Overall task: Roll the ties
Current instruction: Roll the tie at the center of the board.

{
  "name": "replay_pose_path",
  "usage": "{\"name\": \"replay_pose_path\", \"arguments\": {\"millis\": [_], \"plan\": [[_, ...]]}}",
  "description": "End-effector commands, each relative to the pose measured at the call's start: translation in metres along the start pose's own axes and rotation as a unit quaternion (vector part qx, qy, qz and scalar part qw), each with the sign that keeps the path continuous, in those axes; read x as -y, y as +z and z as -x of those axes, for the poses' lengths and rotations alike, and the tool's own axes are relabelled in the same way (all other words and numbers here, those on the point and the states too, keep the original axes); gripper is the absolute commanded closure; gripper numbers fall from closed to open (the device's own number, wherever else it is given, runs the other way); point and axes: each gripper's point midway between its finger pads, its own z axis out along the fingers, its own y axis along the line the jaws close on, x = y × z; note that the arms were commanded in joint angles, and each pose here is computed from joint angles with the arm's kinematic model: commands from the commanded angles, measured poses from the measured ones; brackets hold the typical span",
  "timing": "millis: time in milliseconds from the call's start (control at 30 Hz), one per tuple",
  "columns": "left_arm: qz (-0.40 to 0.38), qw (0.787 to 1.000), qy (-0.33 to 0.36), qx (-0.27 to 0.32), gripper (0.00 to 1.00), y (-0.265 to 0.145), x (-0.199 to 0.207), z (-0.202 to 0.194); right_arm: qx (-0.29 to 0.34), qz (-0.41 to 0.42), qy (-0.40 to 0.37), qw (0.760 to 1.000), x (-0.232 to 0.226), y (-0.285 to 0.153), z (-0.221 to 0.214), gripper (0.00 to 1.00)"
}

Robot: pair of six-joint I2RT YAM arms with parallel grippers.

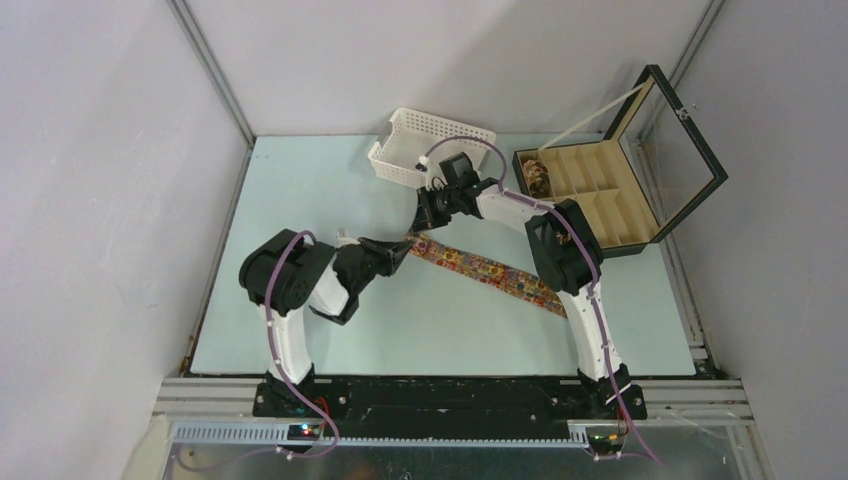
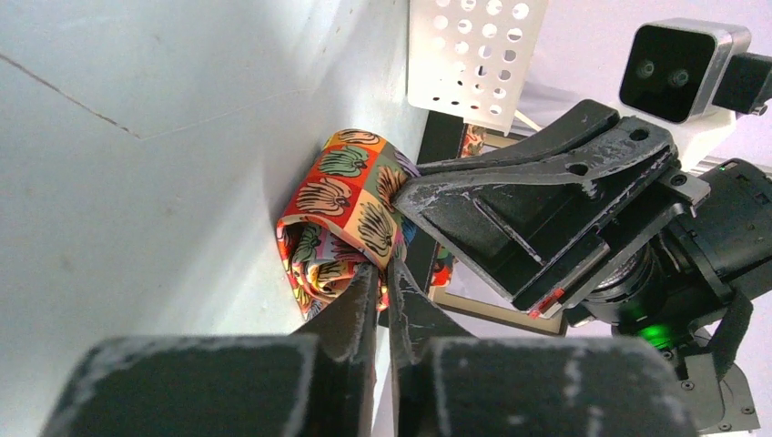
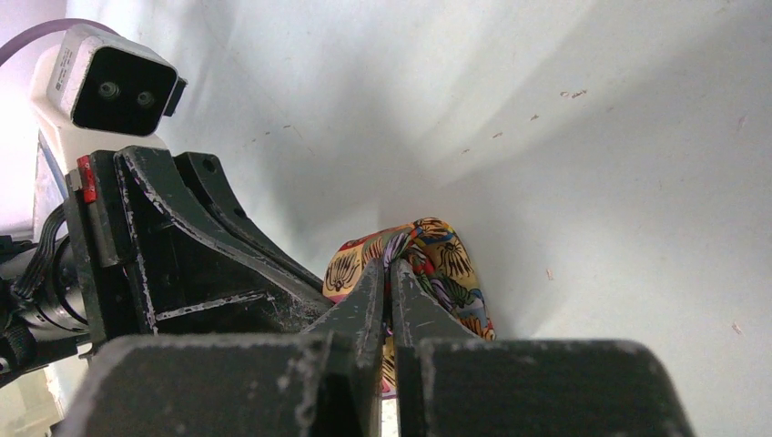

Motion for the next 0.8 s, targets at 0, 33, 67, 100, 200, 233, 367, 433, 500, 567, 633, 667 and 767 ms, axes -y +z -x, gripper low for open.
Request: {"name": "replay_pose_path", "arguments": {"millis": [0, 33, 67, 100, 200, 233, 367, 433, 500, 567, 633, 667, 767], "plan": [[-0.031, 0.999, 0.009, 0.005, 0.94, 0.003, 0.016, 0.001, 0.033, 0.017, -0.027, 0.999, -0.023, -0.017, 0.024, 1.00], [-0.032, 0.999, 0.011, 0.005, 0.98, 0.003, 0.016, 0.001, 0.035, 0.017, -0.028, 0.999, -0.024, -0.018, 0.025, 1.00], [-0.031, 0.999, 0.013, 0.004, 0.99, 0.003, 0.015, 0.000, 0.035, 0.016, -0.028, 0.999, -0.023, -0.018, 0.025, 1.00], [-0.030, 0.999, 0.016, 0.005, 1.00, 0.003, 0.014, 0.001, 0.037, 0.013, -0.029, 0.999, -0.023, -0.019, 0.027, 0.99], [-0.025, 0.999, 0.024, 0.007, 1.00, 0.002, 0.012, 0.001, 0.044, 0.008, -0.030, 0.999, -0.024, -0.023, 0.031, 0.82], [-0.024, 0.999, 0.029, 0.009, 1.00, 0.003, 0.011, 0.002, 0.047, 0.004, -0.030, 0.998, -0.024, -0.024, 0.033, 0.70], [-0.020, 0.999, 0.048, 0.014, 1.00, 0.002, 0.009, 0.003, 0.074, -0.008, -0.033, 0.997, -0.028, -0.038, 0.050, 0.57], [-0.017, 0.998, 0.061, 0.017, 1.00, 0.002, 0.007, 0.005, 0.091, -0.020, -0.041, 0.995, -0.032, -0.051, 0.061, 0.55], [-0.010, 0.997, 0.077, 0.020, 1.00, 0.001, 0.005, 0.006, 0.105, -0.036, -0.051, 0.992, -0.035, -0.065, 0.069, 0.53], [-0.007, 0.995, 0.097, 0.021, 1.00, 0.001, 0.007, 0.006, 0.116, -0.047, -0.059, 0.990, -0.039, -0.077, 0.072, 0.52], [-0.004, 0.993, 0.118, 0.022, 1.00, 0.001, 0.009, 0.007, 0.125, -0.053, -0.063, 0.989, -0.041, -0.089, 0.073, 0.51], [-0.006, 0.991, 0.131, 0.025, 1.00, 0.001, 0.012, 0.008, 0.126, -0.055, -0.063, 0.988, -0.042, -0.093, 0.071, 0.51], [0.010, 0.986, 0.164, 0.032, 1.00, 0.000, 0.011, 0.012, 0.132, -0.064, -0.069, 0.987, -0.042, -0.105, 0.069, 0.51]]}}
